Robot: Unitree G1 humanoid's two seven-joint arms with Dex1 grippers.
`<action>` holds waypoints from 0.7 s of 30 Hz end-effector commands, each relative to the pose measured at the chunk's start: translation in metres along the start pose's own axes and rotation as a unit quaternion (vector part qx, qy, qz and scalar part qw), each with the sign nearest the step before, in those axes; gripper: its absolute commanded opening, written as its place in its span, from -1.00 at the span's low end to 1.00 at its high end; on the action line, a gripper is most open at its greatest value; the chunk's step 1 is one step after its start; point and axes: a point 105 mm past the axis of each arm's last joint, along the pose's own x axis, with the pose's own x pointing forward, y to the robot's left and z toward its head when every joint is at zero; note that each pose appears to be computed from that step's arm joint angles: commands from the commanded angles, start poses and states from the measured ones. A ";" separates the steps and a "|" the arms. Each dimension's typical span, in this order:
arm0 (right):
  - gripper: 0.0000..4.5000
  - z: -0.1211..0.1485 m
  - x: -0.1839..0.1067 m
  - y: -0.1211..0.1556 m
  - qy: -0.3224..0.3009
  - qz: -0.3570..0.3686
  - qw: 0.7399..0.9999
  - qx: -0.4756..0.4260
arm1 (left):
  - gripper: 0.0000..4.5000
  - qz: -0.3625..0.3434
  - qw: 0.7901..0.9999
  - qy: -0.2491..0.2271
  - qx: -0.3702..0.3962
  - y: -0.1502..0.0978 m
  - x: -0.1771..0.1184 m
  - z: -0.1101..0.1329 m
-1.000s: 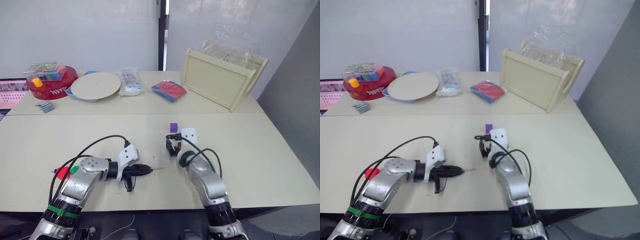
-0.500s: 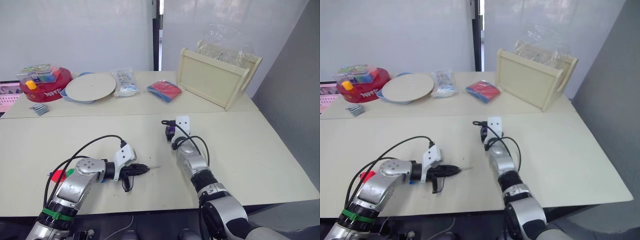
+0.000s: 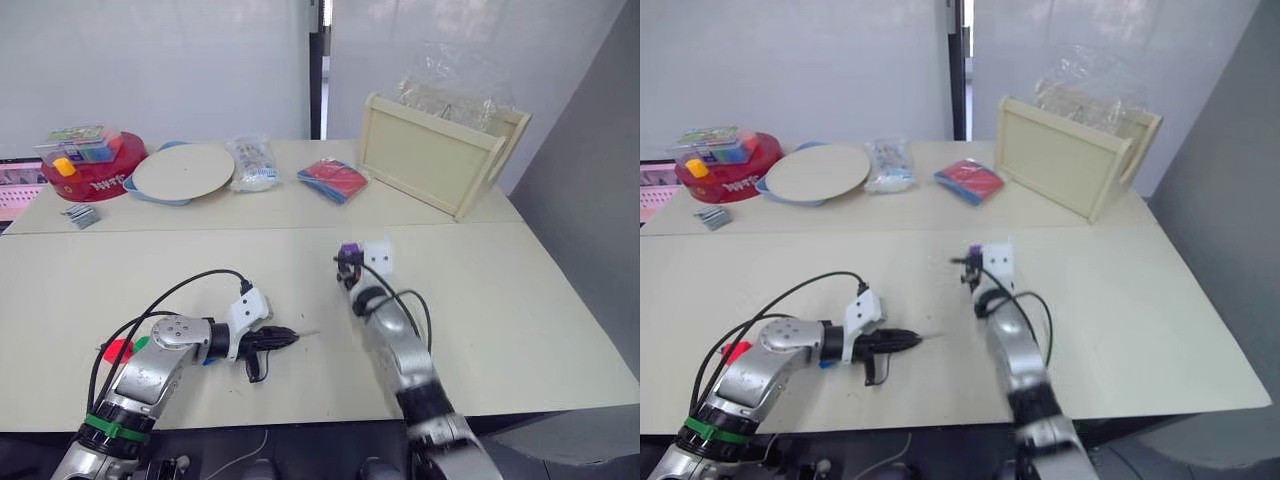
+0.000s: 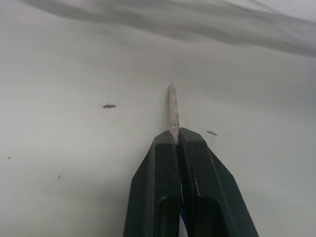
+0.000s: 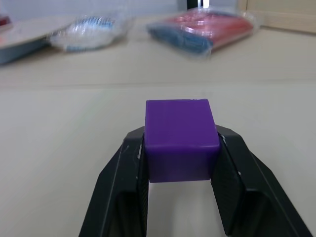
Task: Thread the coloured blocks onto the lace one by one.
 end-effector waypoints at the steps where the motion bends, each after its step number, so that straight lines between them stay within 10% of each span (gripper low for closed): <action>1: -0.48 0.035 -0.048 0.015 -0.051 0.059 0.996 -0.036 | -1.00 -0.004 1.000 -0.014 0.015 0.001 0.001 0.009; 7: -0.48 0.009 -0.094 0.023 0.019 0.103 0.993 -0.047 | -1.00 -0.017 1.000 -0.013 0.019 0.002 0.005 0.009; 17: -0.48 -0.040 -0.093 0.030 0.115 0.144 0.983 -0.020 | -1.00 -0.022 0.999 -0.015 0.026 -0.002 0.005 0.012; 21: 0.31 -0.029 -0.091 0.025 0.095 0.150 0.984 0.001 | -1.00 -0.017 0.999 -0.015 0.025 -0.002 0.003 0.012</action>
